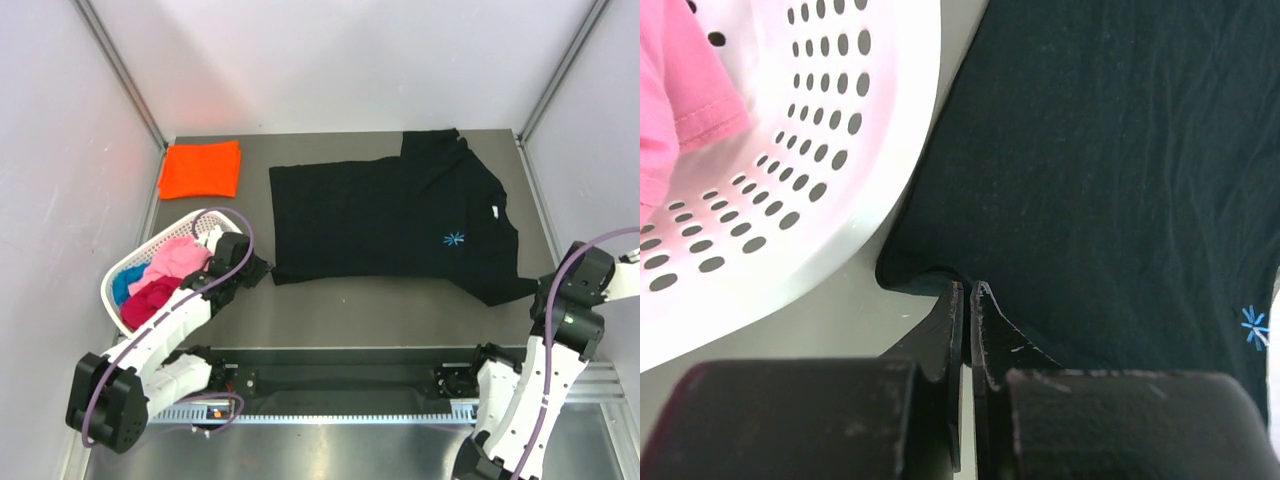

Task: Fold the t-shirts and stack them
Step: Fold the tshirt

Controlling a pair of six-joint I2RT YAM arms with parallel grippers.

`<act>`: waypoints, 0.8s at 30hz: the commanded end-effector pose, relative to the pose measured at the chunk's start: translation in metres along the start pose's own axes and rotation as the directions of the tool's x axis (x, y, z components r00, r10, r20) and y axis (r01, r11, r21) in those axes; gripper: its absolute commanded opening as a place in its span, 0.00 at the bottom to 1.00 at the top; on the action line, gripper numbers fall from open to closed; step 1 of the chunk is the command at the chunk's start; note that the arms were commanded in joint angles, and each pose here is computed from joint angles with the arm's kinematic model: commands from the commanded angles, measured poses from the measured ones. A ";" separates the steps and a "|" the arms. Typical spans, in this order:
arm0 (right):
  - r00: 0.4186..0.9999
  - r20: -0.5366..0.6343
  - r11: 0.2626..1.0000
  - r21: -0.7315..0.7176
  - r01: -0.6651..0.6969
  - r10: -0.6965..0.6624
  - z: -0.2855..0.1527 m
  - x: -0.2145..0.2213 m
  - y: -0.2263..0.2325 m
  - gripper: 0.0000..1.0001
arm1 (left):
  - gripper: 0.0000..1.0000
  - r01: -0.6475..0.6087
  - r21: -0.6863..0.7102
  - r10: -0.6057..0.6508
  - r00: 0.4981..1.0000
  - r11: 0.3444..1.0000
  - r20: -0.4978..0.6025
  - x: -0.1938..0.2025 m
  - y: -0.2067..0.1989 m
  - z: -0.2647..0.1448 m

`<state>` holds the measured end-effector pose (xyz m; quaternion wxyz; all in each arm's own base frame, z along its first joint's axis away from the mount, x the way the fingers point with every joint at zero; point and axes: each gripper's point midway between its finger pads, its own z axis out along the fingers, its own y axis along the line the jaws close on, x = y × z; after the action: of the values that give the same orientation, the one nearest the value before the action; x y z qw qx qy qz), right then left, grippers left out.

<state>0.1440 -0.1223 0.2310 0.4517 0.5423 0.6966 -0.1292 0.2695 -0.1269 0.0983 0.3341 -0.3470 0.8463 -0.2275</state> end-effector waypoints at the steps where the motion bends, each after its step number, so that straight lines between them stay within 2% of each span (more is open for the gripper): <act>1: 1.000 -0.016 0.996 0.089 0.014 -0.013 -0.003 0.014 -0.026 0.00 | 0.00 -0.002 -0.028 0.002 1.000 1.000 0.024 -0.004 0.005 0.000; 5: 0.998 -0.065 0.995 0.091 0.027 -0.021 0.001 0.042 -0.039 0.00 | 0.00 -0.016 -0.105 0.023 0.998 0.994 0.061 -0.014 0.013 -0.006; 10: 0.999 -0.034 0.990 0.137 0.028 -0.024 0.008 0.027 -0.036 0.00 | 0.00 -0.034 -0.138 0.049 0.993 0.990 0.104 -0.026 0.014 -0.010; 13: 0.994 -0.092 0.995 0.077 0.062 -0.054 0.032 0.037 -0.015 0.00 | 0.00 -0.024 -0.122 0.037 0.993 0.992 0.110 -0.027 0.009 -0.006; 14: 0.984 -0.160 0.995 0.050 0.086 -0.077 0.042 0.049 -0.006 0.00 | 0.00 -0.021 -0.121 0.034 0.994 0.992 0.106 -0.026 0.007 -0.004; 17: 0.967 -0.222 0.988 0.068 0.140 -0.122 0.061 0.064 0.000 0.00 | 0.00 -0.030 -0.097 0.038 0.995 0.995 0.091 -0.023 -0.001 0.005; 19: 0.972 -0.186 0.987 0.040 0.153 -0.143 0.064 0.057 0.014 0.00 | 0.00 -0.038 -0.105 0.047 0.995 0.994 0.086 -0.022 -0.004 0.010; 20: 0.974 -0.152 0.979 0.091 0.180 -0.165 0.069 0.048 0.012 0.00 | 0.00 -0.051 -0.129 0.060 0.996 0.990 0.069 -0.019 -0.001 0.016; 24: 0.954 -0.061 0.946 0.129 0.298 -0.293 0.069 0.021 0.042 0.00 | 0.00 -0.097 -0.159 0.106 0.993 0.983 0.049 -0.015 -0.003 0.026</act>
<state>0.1848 -0.1163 0.1406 0.3018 0.4804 0.8057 -0.1704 0.2761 -0.1139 0.0701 0.3069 -0.3501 0.8763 -0.1239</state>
